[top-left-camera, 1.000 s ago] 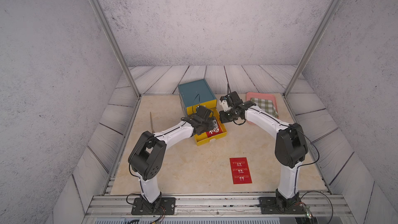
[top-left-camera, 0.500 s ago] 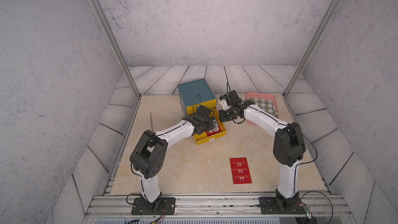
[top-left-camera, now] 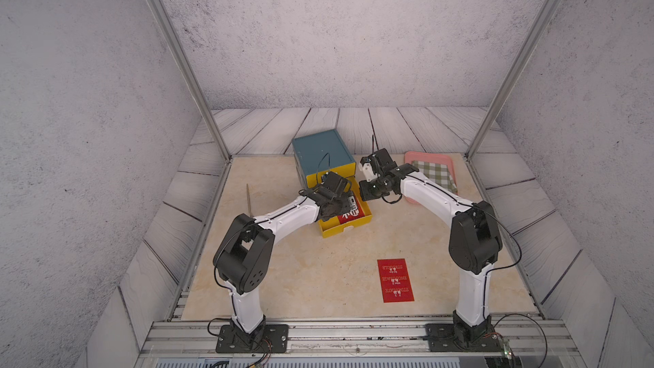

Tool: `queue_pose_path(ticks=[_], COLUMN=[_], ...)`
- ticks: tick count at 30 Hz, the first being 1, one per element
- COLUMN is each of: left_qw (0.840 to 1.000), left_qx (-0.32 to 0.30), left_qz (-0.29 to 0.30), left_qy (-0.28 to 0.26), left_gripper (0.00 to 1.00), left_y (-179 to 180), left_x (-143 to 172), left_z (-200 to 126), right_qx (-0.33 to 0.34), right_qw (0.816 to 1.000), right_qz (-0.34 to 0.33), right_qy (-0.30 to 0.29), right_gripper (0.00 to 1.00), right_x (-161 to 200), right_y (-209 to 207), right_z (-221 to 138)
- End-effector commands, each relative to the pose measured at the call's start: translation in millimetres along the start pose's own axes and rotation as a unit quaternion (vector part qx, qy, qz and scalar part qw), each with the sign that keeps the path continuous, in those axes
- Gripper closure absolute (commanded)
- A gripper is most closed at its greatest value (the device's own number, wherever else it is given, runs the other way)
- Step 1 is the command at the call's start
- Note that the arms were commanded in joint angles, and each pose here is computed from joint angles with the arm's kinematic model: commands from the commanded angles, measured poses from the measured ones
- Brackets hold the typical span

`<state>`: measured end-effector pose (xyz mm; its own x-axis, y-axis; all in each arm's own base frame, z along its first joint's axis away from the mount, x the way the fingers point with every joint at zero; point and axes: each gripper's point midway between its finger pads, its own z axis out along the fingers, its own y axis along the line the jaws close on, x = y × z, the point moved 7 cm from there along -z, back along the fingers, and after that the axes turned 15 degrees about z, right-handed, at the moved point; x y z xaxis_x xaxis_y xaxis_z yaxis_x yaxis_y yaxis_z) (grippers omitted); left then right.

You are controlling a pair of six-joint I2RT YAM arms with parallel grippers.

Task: Take the postcards out of the drawer
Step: Pick up the postcard from the drawer.

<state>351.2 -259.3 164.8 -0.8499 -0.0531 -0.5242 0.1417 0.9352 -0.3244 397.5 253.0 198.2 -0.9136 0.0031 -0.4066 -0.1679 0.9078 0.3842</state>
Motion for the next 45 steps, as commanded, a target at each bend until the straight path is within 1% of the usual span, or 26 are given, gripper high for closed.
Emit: queue_pose_path(ticks=[1, 5, 8, 11, 14, 24, 36, 45], left_qw=[1.000, 1.000, 1.000, 0.999, 0.999, 0.997, 0.992, 0.989], left_qx=[-0.011, -0.005, 0.018, 0.032, 0.041, 0.073, 0.107, 0.135], left_qz=[0.008, 0.005, -0.002, -0.007, -0.008, -0.027, -0.040, -0.034], left_qy=[-0.020, -0.007, 0.001, -0.001, -0.010, -0.015, -0.046, -0.059], left_gripper=[0.09, 0.09, 0.09, 0.09, 0.09, 0.09, 0.08, 0.08], left_y=[0, 0, -4, -4, -4, -5, -1, 3], left_x=[-12, -8, -4, -1, 0, 6, 6, 3], left_z=[-15, -2, 11, 18, 21, 29, 32, 38], right_qx=[-0.014, -0.016, -0.016, -0.016, -0.016, -0.019, -0.022, -0.024], right_qw=[1.000, 1.000, 1.000, 1.000, 1.000, 1.000, 1.000, 1.000], right_qz=[0.004, 0.005, 0.007, 0.007, 0.007, 0.010, 0.012, 0.012], right_qy=[-0.017, -0.018, -0.017, -0.016, -0.016, -0.016, -0.014, -0.014], right_gripper=[1.00, 1.00, 1.00, 1.00, 1.00, 1.00, 1.00, 1.00], right_x=[-10, -11, -10, -9, -9, -6, -4, -4], right_y=[7, 7, 7, 6, 7, 7, 7, 7], right_z=[6, 6, 6, 6, 5, 3, 2, 0])
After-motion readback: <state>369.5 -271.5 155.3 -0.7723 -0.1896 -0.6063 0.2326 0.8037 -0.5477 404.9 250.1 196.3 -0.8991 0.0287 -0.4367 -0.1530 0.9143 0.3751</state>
